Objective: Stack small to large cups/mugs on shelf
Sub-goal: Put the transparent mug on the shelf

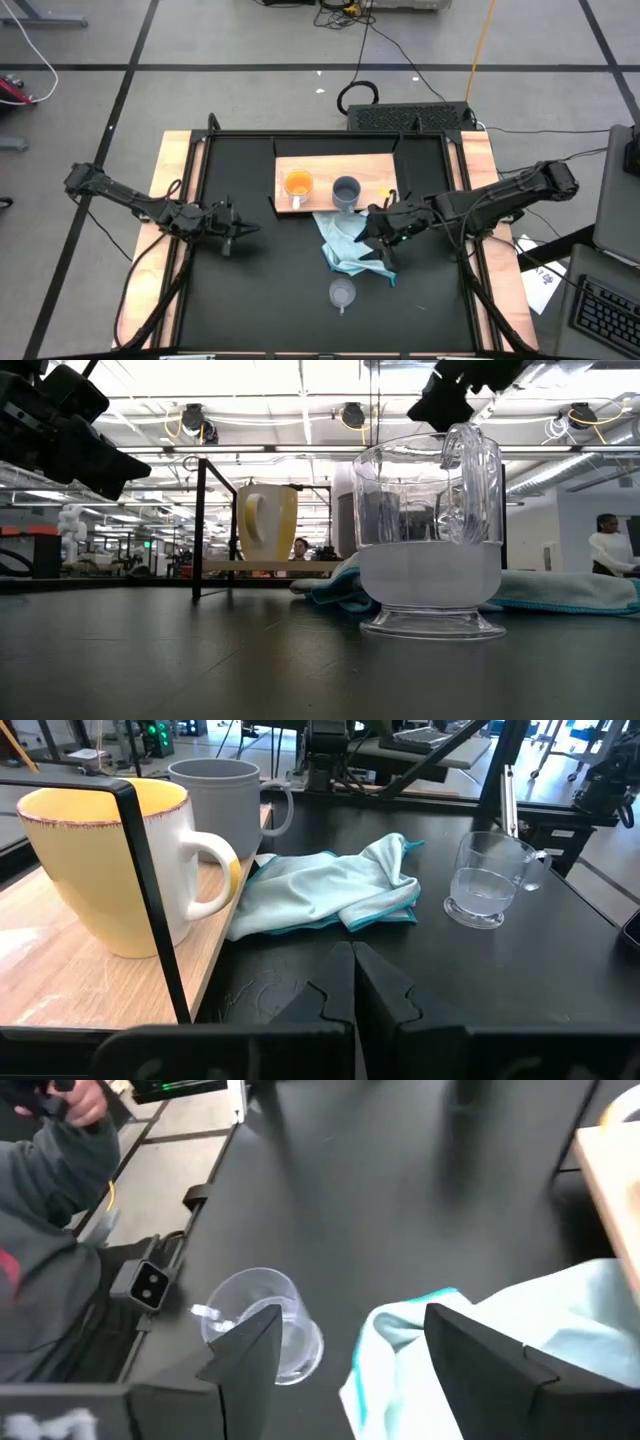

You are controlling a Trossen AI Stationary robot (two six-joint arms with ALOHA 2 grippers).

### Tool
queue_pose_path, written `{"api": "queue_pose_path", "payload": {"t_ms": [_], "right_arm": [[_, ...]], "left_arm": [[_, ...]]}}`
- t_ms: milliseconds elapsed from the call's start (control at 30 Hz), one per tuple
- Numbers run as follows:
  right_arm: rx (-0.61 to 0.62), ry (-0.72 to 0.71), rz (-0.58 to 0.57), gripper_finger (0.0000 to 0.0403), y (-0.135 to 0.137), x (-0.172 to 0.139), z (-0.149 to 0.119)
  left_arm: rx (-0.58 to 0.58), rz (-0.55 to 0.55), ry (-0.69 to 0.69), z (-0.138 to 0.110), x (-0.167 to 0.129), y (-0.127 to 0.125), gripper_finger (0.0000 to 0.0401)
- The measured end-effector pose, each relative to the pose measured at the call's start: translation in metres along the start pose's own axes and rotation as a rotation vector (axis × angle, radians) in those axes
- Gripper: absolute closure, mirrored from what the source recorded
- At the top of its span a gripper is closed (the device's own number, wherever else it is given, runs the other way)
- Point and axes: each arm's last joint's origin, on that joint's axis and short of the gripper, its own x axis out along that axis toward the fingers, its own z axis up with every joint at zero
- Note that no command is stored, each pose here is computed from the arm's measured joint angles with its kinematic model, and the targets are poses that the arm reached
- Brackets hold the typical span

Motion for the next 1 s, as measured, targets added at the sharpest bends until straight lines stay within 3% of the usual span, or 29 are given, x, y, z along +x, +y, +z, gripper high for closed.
{"api": "queue_pose_path", "payload": {"t_ms": [333, 600, 1000], "right_arm": [[-0.015, 0.086, 0.051, 0.0176, 0.026, 0.035, 0.015], [0.046, 0.291, -0.014, 0.0176, 0.025, 0.068, 0.017], [0.085, 0.339, -0.027, 0.0177, 0.027, 0.087, 0.012]], "left_arm": [[-0.001, 0.0, 0.0, 0.0, 0.0, 0.0, 0.0401], [-0.003, 0.0, -0.001, 0.0, 0.0, 0.0, 0.0401], [0.003, -0.001, -0.001, 0.0, 0.0, 0.0, 0.04]]}}
